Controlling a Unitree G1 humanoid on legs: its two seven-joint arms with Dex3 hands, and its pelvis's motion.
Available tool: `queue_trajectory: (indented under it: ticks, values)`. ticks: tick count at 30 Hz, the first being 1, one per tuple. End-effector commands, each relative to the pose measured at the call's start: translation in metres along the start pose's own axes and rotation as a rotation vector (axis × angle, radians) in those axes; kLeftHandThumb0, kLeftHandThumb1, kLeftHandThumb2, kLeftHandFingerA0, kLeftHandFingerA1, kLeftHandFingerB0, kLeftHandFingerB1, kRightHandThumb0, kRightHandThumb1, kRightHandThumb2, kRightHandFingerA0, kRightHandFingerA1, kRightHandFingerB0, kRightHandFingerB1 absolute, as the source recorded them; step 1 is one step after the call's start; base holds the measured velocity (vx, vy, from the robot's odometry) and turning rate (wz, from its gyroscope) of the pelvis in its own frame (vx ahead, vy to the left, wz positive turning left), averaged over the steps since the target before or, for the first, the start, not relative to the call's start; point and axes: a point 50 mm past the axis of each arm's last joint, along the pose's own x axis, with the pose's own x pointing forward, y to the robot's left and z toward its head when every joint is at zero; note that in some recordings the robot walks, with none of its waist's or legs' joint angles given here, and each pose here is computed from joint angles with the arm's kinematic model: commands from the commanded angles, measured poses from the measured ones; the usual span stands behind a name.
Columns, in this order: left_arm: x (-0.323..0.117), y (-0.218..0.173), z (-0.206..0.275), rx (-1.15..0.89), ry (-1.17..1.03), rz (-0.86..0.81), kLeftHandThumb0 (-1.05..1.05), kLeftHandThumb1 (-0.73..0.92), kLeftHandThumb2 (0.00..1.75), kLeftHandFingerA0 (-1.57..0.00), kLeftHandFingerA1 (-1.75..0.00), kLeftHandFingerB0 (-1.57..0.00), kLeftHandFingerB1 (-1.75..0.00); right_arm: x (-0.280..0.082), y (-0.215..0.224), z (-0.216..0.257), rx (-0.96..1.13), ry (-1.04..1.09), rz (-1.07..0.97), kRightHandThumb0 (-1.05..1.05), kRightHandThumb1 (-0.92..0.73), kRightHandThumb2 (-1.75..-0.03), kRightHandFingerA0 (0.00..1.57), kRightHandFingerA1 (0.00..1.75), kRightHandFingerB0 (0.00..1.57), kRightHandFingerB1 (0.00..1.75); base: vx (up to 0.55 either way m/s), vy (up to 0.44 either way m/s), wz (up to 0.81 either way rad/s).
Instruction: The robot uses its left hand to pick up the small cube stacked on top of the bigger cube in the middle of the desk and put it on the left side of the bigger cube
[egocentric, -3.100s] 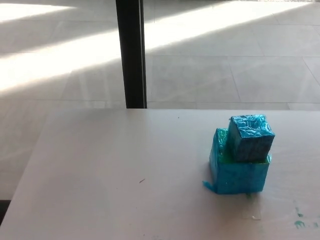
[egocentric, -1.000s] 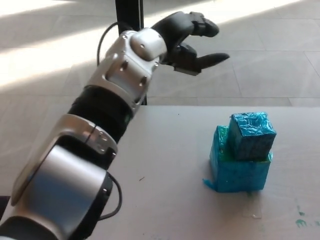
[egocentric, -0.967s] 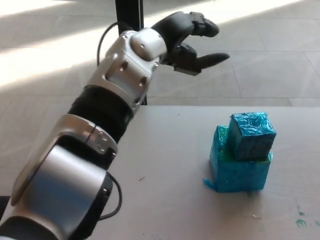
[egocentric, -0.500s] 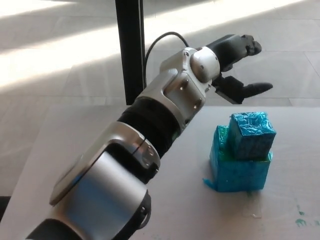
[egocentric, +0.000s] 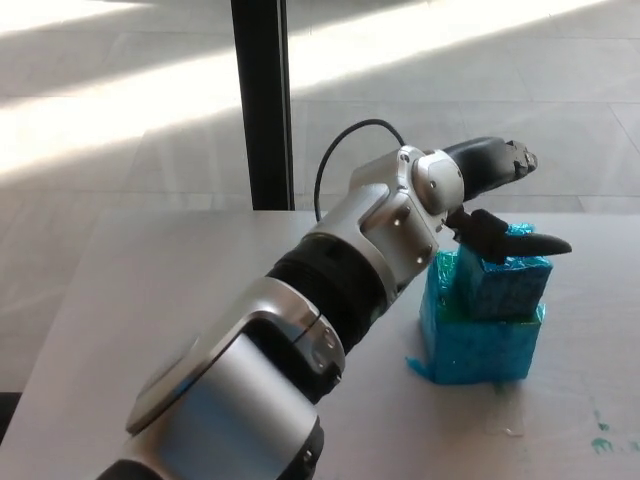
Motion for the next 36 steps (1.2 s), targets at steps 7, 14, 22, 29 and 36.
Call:
queue_trajectory:
  ticks: [7, 14, 22, 29, 36]
  values:
    - [0.005, -0.031, -0.007, -0.071, 0.051, -0.103, -1.05, 0.67, 0.63, 0.0, -0.04, 0.0, 0.0, 0.0, -0.013, 0.008, 0.0, -0.016, -0.02, -0.45, -0.69, -0.61, 0.51, 0.52, 0.45, 0.38, 0.0, 0.0, 0.0]
    - [0.005, -0.04, 0.0, 0.008, 0.027, -0.118, -1.05, 0.71, 0.63, 0.0, -0.22, 0.0, 0.0, 0.002, -0.015, 0.015, -0.027, -0.023, -0.028, -0.45, -0.68, -0.61, 0.52, 0.54, 0.46, 0.38, 0.0, 0.0, 0.0]
    - [0.01, -0.059, -0.009, 0.074, 0.089, -0.094, -1.05, 0.58, 0.74, -0.01, -0.47, 0.0, -0.27, 0.003, -0.015, 0.021, -0.032, -0.013, -0.041, -0.47, -0.54, -0.89, 0.49, 0.64, 0.39, 0.53, 0.0, 0.0, 0.0]
    - [0.014, -0.082, -0.021, 0.142, 0.115, 0.035, -0.67, 0.47, 0.55, -0.18, -0.58, -0.23, -0.34, 0.004, -0.013, 0.022, -0.055, -0.016, -0.045, -0.46, -0.69, -0.6, 0.55, 0.54, 0.46, 0.37, 0.0, 0.0, 0.0]
    - [0.016, -0.095, -0.041, 0.281, 0.142, 0.097, -0.4, 0.57, 0.57, -0.32, -0.63, -0.44, -0.42, 0.005, -0.012, 0.024, -0.031, -0.027, -0.034, -0.49, -0.55, -0.91, 0.51, 0.66, 0.4, 0.54, 0.0, 0.0, 0.0]
